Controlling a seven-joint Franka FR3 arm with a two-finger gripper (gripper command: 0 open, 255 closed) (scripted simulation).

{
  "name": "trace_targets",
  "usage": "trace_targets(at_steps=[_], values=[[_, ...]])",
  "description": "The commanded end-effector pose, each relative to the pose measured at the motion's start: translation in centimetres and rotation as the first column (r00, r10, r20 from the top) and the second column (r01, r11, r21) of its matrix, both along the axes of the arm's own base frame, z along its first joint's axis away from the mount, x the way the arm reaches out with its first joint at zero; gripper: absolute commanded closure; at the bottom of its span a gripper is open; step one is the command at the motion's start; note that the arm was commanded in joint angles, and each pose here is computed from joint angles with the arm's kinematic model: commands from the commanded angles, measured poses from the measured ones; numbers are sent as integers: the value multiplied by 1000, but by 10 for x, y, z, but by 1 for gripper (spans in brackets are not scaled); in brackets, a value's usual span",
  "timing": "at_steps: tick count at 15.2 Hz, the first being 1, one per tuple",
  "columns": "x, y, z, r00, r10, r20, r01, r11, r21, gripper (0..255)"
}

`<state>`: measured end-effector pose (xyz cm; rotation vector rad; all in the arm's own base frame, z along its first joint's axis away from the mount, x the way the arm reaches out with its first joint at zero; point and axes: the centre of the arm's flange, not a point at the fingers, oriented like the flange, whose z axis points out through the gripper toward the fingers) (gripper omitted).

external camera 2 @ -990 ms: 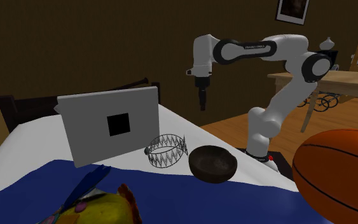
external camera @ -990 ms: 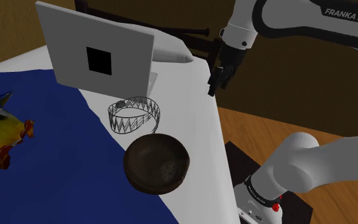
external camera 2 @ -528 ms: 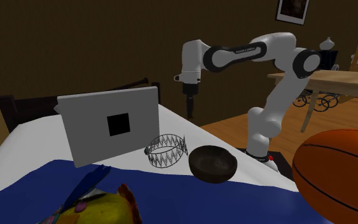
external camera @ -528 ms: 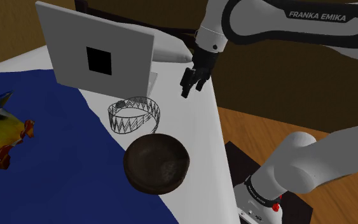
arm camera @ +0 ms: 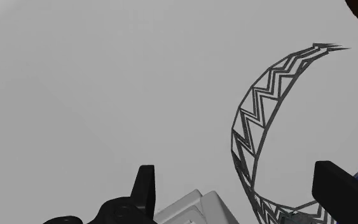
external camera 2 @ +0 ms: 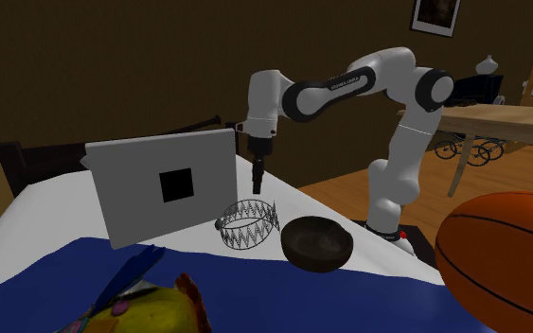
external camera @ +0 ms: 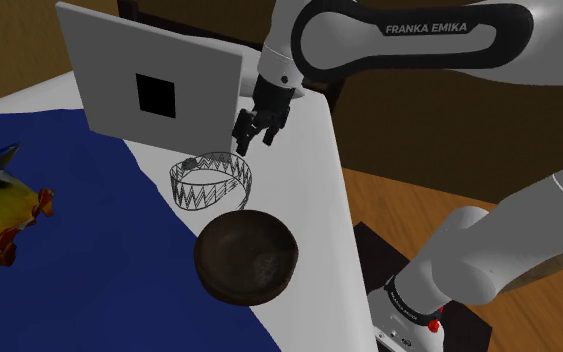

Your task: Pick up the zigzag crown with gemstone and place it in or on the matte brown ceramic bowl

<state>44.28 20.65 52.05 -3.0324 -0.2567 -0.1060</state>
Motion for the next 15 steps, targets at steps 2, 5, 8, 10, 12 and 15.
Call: trace_targets(at_steps=[2, 5, 8, 10, 12, 15], values=[[15, 22, -2, 1000, 10, 18, -11, 1000, 16, 0], [16, 24, -18, 1000, 10, 18, -11, 1000, 16, 0], [17, 26, -34, 1000, 10, 18, -11, 1000, 16, 0], [18, 27, -42, 1000, 10, 18, -11, 1000, 16, 0], [18, 27, -42, 1000, 10, 18, -11, 1000, 16, 0], [18, 27, -42, 1000, 10, 18, -11, 1000, 16, 0]])
